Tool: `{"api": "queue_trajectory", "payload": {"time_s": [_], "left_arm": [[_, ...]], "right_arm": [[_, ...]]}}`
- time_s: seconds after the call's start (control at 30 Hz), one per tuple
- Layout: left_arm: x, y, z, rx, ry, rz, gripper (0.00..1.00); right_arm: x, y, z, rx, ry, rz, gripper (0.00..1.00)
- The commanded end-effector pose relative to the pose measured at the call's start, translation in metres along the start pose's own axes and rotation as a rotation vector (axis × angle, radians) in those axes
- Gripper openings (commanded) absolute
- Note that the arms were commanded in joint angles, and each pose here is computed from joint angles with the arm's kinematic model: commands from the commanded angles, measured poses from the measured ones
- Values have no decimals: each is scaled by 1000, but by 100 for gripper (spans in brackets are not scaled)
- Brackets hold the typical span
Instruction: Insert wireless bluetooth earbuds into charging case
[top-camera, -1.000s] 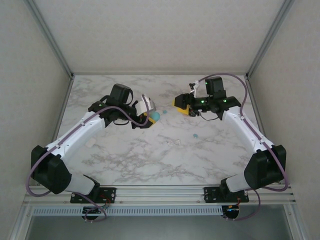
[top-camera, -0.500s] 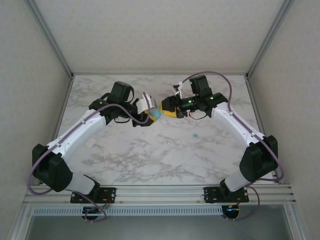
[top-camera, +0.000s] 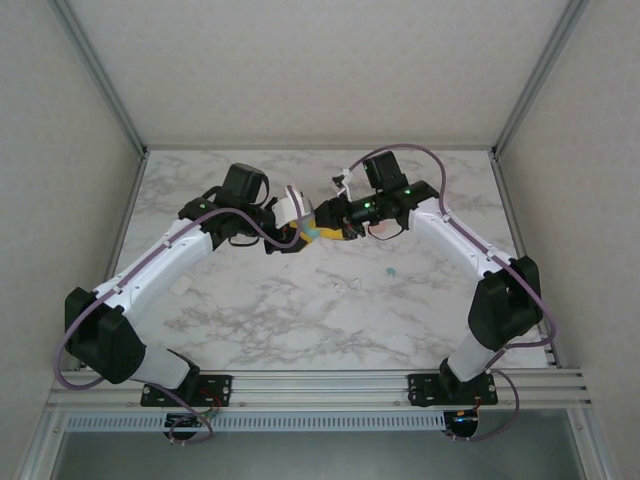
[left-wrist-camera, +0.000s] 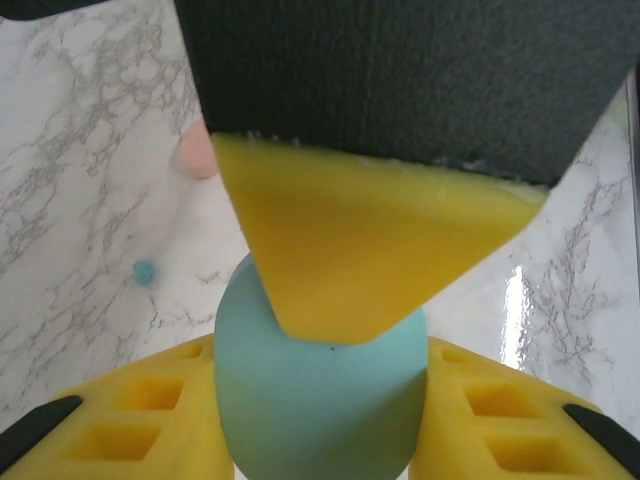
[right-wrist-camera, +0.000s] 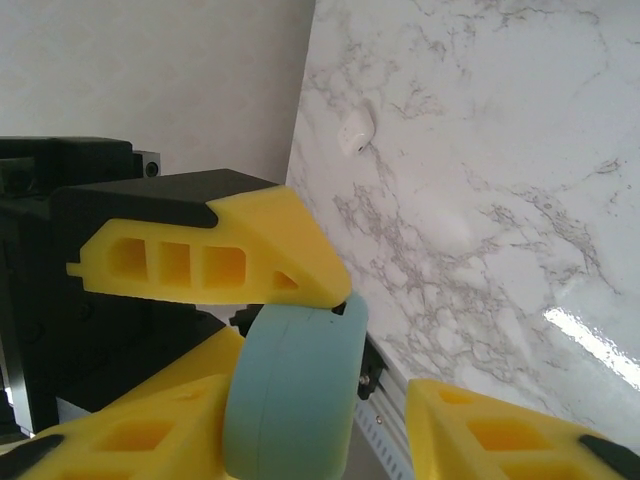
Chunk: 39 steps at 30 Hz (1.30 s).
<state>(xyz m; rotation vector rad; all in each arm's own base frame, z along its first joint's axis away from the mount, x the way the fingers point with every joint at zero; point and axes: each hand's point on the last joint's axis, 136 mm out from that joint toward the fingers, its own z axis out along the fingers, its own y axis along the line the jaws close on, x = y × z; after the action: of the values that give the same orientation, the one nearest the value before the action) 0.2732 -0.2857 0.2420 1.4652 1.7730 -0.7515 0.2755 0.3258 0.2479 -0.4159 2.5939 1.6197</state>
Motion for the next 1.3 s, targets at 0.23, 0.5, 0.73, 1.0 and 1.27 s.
{"api": "queue_trajectory", "payload": {"time_s": [0.23, 0.5, 0.73, 1.0, 1.27], "left_arm": [[-6, 6, -2, -52, 13, 28, 30], [-5, 8, -11, -118, -22, 51, 50], [-3, 26, -45, -216, -260, -52, 57], [-17, 36, -59, -236, -467, -129, 60], [-47, 32, -41, -156, -526, -91, 62]], "right_arm": [[4, 5, 5, -8, 33, -14, 26], [-6, 10, -5, -48, -23, -22, 20], [-26, 14, -31, -196, -117, 29, 19], [-42, 20, -51, -310, -168, 79, 18], [-41, 33, -56, -342, -161, 71, 19]]}}
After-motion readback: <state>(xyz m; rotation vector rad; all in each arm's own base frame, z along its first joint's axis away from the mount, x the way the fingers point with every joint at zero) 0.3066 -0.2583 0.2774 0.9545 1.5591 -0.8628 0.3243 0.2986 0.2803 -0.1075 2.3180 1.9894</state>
